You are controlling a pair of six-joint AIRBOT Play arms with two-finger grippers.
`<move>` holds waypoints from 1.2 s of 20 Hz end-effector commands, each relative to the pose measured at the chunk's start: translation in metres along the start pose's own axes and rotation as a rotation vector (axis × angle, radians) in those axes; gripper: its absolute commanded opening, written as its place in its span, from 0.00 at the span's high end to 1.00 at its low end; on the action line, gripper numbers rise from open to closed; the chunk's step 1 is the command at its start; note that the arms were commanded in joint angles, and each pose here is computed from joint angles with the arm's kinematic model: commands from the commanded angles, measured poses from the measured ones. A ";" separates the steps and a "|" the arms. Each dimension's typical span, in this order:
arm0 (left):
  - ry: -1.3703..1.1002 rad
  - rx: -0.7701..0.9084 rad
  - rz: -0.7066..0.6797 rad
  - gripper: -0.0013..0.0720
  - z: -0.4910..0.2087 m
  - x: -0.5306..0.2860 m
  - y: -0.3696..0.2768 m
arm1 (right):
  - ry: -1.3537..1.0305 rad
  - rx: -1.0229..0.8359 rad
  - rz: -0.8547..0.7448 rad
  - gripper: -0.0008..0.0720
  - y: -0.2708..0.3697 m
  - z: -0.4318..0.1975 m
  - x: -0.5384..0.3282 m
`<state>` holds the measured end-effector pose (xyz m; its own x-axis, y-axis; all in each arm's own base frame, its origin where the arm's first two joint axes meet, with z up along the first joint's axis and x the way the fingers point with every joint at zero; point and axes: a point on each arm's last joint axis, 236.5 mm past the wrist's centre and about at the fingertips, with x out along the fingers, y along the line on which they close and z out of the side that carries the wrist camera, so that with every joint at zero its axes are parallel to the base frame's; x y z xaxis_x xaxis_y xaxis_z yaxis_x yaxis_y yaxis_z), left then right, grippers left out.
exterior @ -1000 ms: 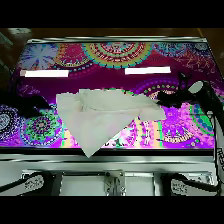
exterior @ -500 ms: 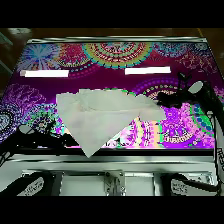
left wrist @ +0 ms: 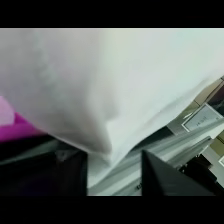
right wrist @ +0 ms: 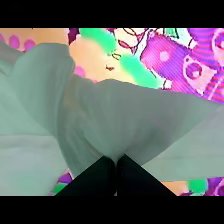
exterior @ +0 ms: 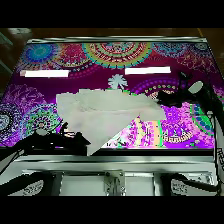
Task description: Fold the shirts.
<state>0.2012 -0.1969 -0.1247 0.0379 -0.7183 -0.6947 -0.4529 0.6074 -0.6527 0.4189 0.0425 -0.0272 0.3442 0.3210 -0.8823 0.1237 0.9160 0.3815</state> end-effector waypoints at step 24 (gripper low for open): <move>-1.462 1.228 0.012 0.93 -0.222 -0.541 -0.326 | -1.489 -0.437 -0.085 0.91 0.155 -0.097 -0.604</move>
<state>0.1598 -0.0911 0.5448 0.9254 -0.3642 0.1047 0.3685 0.9293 -0.0246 0.1905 0.0237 0.5299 0.9734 0.0697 0.2181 -0.0797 0.9961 0.0376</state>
